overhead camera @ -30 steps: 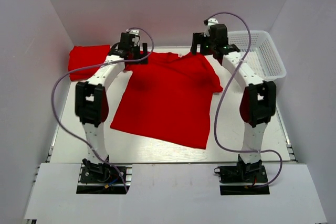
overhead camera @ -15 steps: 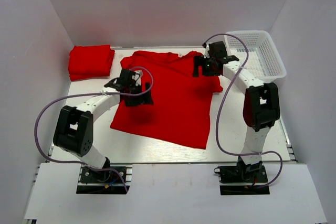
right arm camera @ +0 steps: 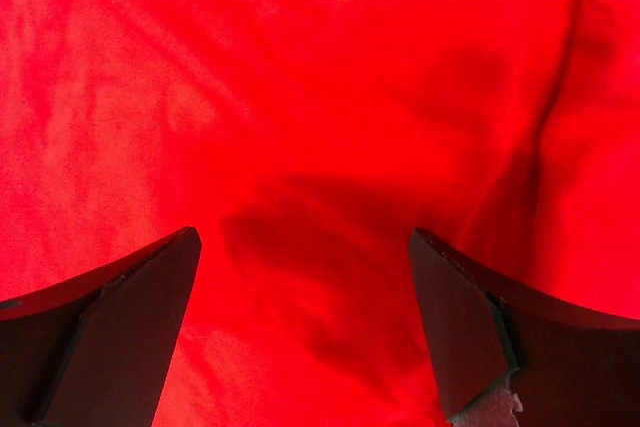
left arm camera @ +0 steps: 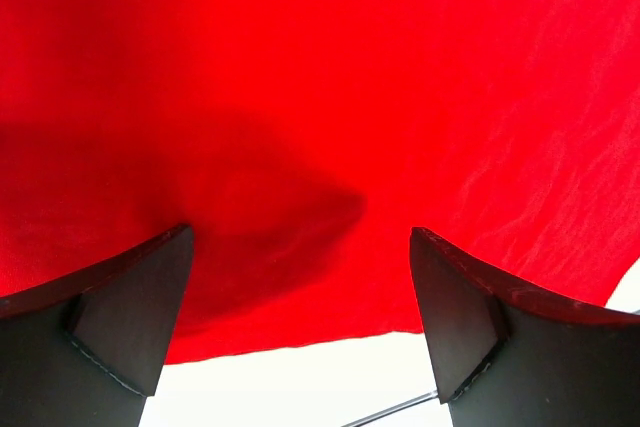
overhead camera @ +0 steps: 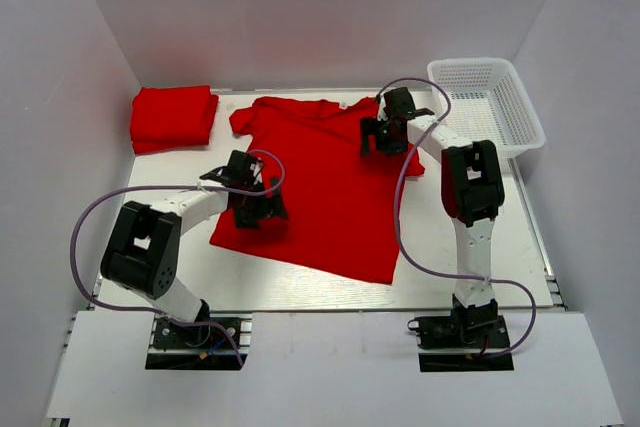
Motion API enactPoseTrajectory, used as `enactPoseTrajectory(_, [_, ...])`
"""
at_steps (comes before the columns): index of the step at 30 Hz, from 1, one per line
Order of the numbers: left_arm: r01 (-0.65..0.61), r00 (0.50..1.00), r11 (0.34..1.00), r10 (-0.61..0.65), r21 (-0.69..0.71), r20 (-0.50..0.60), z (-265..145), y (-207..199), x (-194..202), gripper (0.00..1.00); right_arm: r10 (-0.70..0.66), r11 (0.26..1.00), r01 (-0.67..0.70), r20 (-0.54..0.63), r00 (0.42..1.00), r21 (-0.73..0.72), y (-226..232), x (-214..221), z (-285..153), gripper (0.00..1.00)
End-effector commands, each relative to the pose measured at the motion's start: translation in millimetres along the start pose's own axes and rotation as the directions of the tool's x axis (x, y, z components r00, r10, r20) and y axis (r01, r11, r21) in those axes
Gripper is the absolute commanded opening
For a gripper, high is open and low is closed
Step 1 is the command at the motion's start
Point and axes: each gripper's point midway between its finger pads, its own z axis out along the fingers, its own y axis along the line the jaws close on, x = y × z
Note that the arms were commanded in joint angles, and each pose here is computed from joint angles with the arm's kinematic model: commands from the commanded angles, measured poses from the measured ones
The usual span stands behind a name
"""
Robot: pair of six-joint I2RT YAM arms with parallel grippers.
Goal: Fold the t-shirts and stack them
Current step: Flatten out the tshirt
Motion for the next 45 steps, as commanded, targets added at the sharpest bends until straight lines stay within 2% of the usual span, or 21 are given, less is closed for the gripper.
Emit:
enactPoseTrajectory(1, [0.053, 0.999, 0.991, -0.054, -0.127, -0.004, 8, 24, -1, 1.0, -0.01, 0.999, 0.008, 0.049, 0.999, 0.053, -9, -20, -13, 0.9])
enactPoseTrajectory(6, [0.092, 0.994, 0.961, -0.103, -0.261, -0.03, 15, 47, -1, 1.0, 0.012, 0.994, -0.009, -0.025, 1.0, 0.107, -21, 11, -16, 0.9])
enactPoseTrajectory(7, [0.102, 0.994, 0.952, -0.111, -0.289, -0.015, 15, 53, -8, 1.0, 0.028, 0.989, -0.017, -0.072, 0.997, 0.147, -29, 33, -14, 0.9])
enactPoseTrajectory(9, [0.126, 0.989, 0.932, -0.144, -0.341, -0.028, 14, 64, -7, 1.0, 0.032, 0.989, -0.022, -0.061, 0.998, 0.145, -28, 36, -25, 0.9])
enactPoseTrajectory(12, [0.146, 0.985, 0.9, -0.169, -0.412, -0.019, 16, 80, -21, 1.0, 0.071, 0.984, -0.056, -0.085, 0.994, 0.167, -30, 65, -37, 0.9])
enactPoseTrajectory(14, [0.155, 0.984, 0.883, -0.177, -0.442, -0.008, 22, 84, -37, 1.0, 0.14, 0.974, -0.111, -0.139, 0.98, 0.198, -34, 102, -39, 0.9])
enactPoseTrajectory(16, [0.144, 0.988, 0.892, -0.154, -0.428, 0.012, 26, 78, -63, 1.0, 0.192, 0.968, -0.167, -0.125, 0.973, 0.187, -27, 116, -55, 0.9])
enactPoseTrajectory(17, [0.12, 0.99, 0.889, -0.142, -0.442, -0.018, 38, 85, -66, 1.0, 0.208, 0.967, -0.175, -0.182, 0.961, 0.183, -26, 151, -55, 0.9])
enactPoseTrajectory(18, [0.117, 0.992, 0.905, -0.125, -0.408, 0.007, 43, 74, -89, 1.0, 0.228, 0.971, -0.211, -0.161, 0.96, 0.117, -10, 148, -69, 0.9])
enactPoseTrajectory(20, [0.086, 0.995, 0.909, -0.097, -0.408, -0.005, 55, 70, -106, 1.0, 0.221, 0.975, -0.217, -0.155, 0.963, 0.042, 6, 154, -83, 0.9])
enactPoseTrajectory(21, [0.077, 0.996, 0.911, -0.085, -0.404, -0.003, 69, 66, -126, 1.0, 0.228, 0.974, -0.223, -0.199, 0.953, 0.045, 6, 186, -88, 0.9])
enactPoseTrajectory(22, [0.062, 0.998, 0.914, -0.07, -0.401, -0.003, 76, 64, -136, 1.0, 0.2, 0.979, -0.206, -0.194, 0.96, -0.009, 15, 188, -96, 0.9])
enactPoseTrajectory(23, [0.043, 0.999, 0.932, -0.03, -0.361, 0.039, 76, 48, -168, 1.0, 0.178, 0.982, -0.187, -0.233, 0.956, -0.019, 21, 208, -98, 0.9])
enactPoseTrajectory(28, [-0.017, 1.0, 0.966, 0.022, -0.259, 0.018, 115, 25, -203, 1.0, 0.0, 0.99, -0.04, -0.283, 0.959, -0.136, 45, 244, -119, 0.9])
enactPoseTrajectory(33, [-0.068, 0.992, 0.973, 0.089, -0.221, 0.086, 132, 15, -238, 1.0, -0.118, 0.943, 0.019, -0.279, 0.953, -0.332, 89, 244, -120, 0.9])
enactPoseTrajectory(39, [-0.111, 0.97, 0.985, 0.136, -0.133, 0.199, 121, -12, -271, 1.0, -0.158, 0.938, 0.077, -0.221, 0.962, -0.338, 100, 214, -113, 0.9])
enactPoseTrajectory(44, [-0.165, 0.919, 0.978, 0.2, -0.128, 0.341, 60, -40, -312, 1.0, -0.164, 0.965, 0.138, -0.106, 0.981, -0.221, 91, 164, -127, 0.9])
enactPoseTrajectory(45, [-0.168, 0.899, 0.978, 0.204, -0.125, 0.386, 31, -50, -321, 1.0, -0.168, 0.966, 0.147, -0.087, 0.982, -0.211, 91, 158, -136, 0.9])
